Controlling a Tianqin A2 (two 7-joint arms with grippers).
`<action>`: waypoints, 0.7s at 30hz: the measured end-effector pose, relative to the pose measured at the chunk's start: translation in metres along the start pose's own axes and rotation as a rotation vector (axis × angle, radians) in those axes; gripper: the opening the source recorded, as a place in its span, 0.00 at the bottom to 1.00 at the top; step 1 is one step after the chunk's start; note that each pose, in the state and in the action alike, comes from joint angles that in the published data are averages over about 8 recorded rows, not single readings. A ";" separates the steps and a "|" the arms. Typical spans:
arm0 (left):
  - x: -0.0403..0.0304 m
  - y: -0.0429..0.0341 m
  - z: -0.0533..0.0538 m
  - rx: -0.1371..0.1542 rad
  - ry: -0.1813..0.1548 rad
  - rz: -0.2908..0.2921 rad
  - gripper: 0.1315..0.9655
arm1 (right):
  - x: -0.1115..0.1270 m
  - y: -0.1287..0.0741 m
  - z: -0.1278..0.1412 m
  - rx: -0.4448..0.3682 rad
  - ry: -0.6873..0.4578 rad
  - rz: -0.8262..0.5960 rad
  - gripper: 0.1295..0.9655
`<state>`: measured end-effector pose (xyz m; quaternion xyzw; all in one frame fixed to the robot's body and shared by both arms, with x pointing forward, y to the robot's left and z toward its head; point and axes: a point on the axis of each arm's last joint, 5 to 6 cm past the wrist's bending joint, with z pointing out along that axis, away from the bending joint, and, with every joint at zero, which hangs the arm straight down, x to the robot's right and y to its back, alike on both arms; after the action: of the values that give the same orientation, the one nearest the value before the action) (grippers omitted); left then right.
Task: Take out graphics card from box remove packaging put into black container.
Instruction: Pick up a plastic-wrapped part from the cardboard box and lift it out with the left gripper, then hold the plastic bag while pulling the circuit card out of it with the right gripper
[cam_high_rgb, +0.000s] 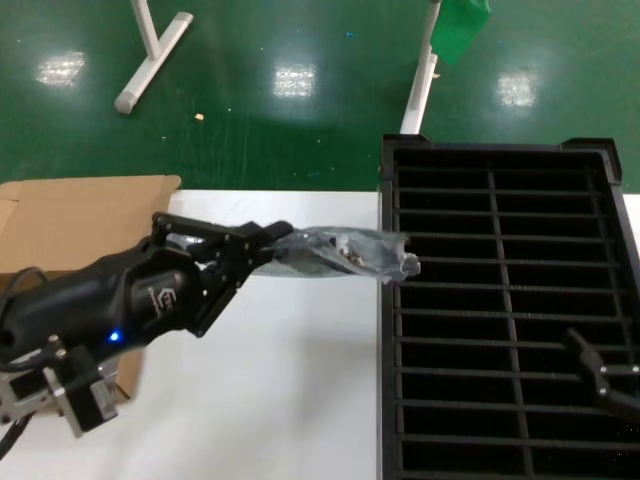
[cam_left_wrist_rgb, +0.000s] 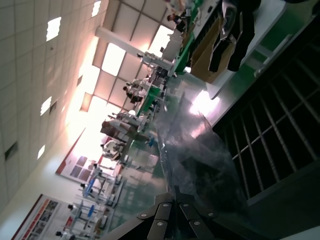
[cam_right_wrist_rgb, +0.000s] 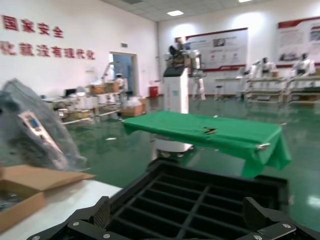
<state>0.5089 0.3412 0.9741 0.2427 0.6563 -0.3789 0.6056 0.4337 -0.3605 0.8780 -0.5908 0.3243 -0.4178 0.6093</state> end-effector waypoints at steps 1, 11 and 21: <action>-0.0005 -0.0013 -0.002 0.003 0.005 0.000 0.01 | 0.000 0.000 -0.002 -0.002 -0.016 0.007 0.99; 0.0128 -0.0122 -0.026 0.021 0.069 -0.042 0.01 | -0.003 0.022 -0.014 0.020 -0.173 0.057 0.90; 0.0410 -0.0190 -0.039 0.030 0.131 -0.077 0.01 | -0.014 0.049 -0.024 0.037 -0.366 -0.012 0.74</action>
<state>0.4640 0.3553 0.9370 0.2507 0.6977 -0.3949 0.5426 0.4120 -0.3614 0.8262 -0.6474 0.1968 -0.3128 0.6665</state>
